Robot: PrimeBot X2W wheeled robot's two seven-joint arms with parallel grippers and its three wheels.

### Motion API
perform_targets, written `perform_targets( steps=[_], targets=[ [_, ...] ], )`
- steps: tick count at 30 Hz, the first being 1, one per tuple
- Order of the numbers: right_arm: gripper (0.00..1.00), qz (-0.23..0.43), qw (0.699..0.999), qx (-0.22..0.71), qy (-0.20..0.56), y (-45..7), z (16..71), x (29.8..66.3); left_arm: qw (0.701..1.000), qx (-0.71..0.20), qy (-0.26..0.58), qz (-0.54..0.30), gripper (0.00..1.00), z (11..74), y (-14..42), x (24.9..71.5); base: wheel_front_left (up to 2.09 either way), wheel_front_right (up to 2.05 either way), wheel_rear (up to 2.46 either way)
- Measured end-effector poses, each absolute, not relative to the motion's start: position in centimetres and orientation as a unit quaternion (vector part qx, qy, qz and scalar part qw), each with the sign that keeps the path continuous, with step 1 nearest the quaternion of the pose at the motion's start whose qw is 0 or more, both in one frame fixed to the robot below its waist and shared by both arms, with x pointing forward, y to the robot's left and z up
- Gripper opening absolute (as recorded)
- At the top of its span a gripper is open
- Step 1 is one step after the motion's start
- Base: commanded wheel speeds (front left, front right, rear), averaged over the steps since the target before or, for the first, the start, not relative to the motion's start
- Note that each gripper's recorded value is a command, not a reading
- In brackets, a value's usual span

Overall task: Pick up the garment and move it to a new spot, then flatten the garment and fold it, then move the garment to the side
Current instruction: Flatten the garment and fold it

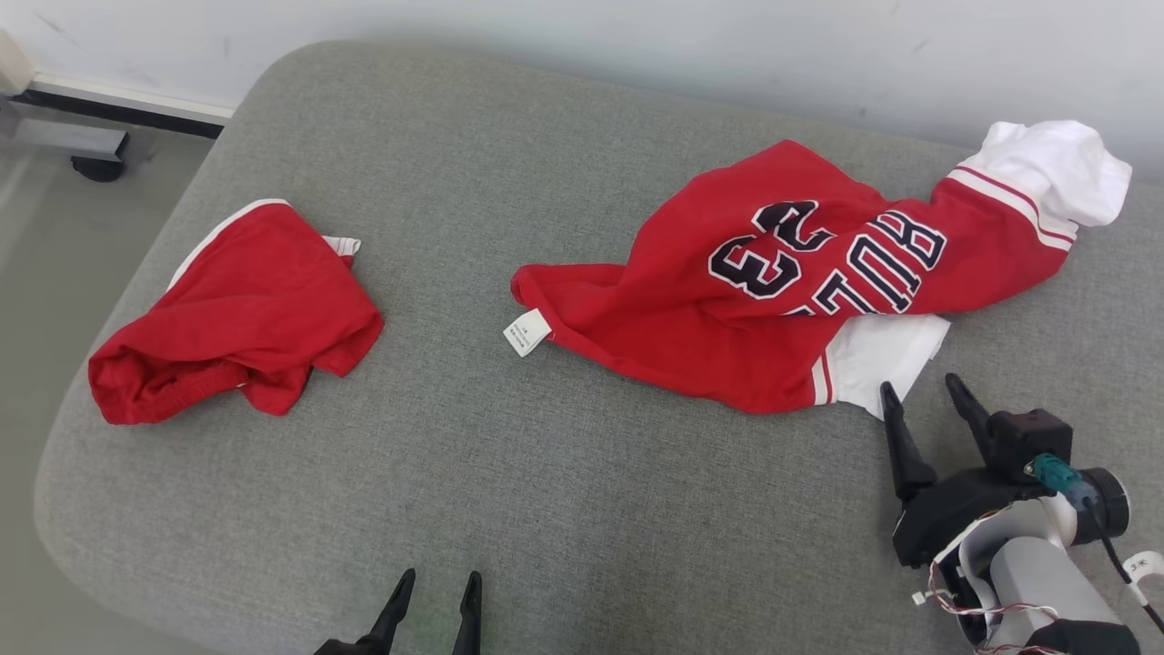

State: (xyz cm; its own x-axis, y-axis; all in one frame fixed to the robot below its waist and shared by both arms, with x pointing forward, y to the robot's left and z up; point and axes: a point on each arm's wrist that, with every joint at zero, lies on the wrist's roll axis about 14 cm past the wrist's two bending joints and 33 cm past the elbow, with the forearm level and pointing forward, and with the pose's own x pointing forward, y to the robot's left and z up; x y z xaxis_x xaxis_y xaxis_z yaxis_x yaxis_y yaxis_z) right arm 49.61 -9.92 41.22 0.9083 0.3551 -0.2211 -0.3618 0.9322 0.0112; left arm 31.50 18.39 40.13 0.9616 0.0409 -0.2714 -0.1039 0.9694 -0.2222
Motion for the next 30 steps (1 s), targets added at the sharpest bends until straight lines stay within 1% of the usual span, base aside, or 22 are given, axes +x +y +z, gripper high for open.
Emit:
perform_targets(
  steps=[2,3,4,5,6,7,13,18,22,25,30],
  targets=[
    [1.00,0.186,0.975,-0.016,0.123,-9.7,40.5,49.3,0.983,-0.119,0.133,0.039,1.00,40.1,18.5,31.4,0.00,0.00,0.00],
    [0.87,0.185,0.974,-0.014,0.133,-9.7,39.9,49.1,0.983,-0.119,0.133,0.040,1.00,40.1,18.5,31.3,0.00,0.00,0.00],
    [0.52,0.185,0.972,-0.013,0.143,-9.5,39.4,49.0,0.983,-0.119,0.133,0.041,1.00,40.1,18.5,31.3,0.00,0.00,0.00],
    [0.38,0.186,0.971,-0.013,0.146,-9.3,39.3,49.0,0.983,-0.120,0.134,0.041,1.00,40.1,18.5,31.2,0.00,0.00,0.00],
    [0.09,0.187,0.971,-0.012,0.149,-9.0,39.2,49.2,0.983,-0.121,0.134,0.041,1.00,40.1,18.5,31.2,0.00,0.00,0.00],
    [0.00,0.188,0.970,-0.012,0.151,-8.8,39.1,49.4,0.982,-0.122,0.135,0.042,1.00,40.1,18.5,31.2,0.00,0.00,0.00],
    [0.00,0.180,0.972,-0.002,0.148,-9.0,39.6,49.9,0.982,-0.121,0.135,0.049,1.00,40.0,18.9,31.1,0.00,0.00,0.00],
    [0.00,0.141,0.984,0.014,0.108,-11.8,42.1,50.2,0.983,-0.117,0.134,0.042,1.00,40.0,18.7,31.1,0.00,0.00,0.00],
    [0.00,0.113,0.990,0.021,0.084,-14.2,43.5,48.9,0.985,-0.116,0.127,0.027,1.00,40.4,18.1,31.6,0.00,0.00,0.00],
    [0.00,0.104,0.993,0.010,0.062,-15.5,44.8,47.7,0.986,-0.114,0.125,0.014,1.00,40.5,17.6,31.9,0.00,0.00,0.00],
    [0.00,0.075,0.997,0.003,0.033,-18.2,46.7,45.2,0.986,-0.115,0.122,-0.021,1.00,40.7,15.8,32.7,0.00,0.00,0.00]
  ],
)
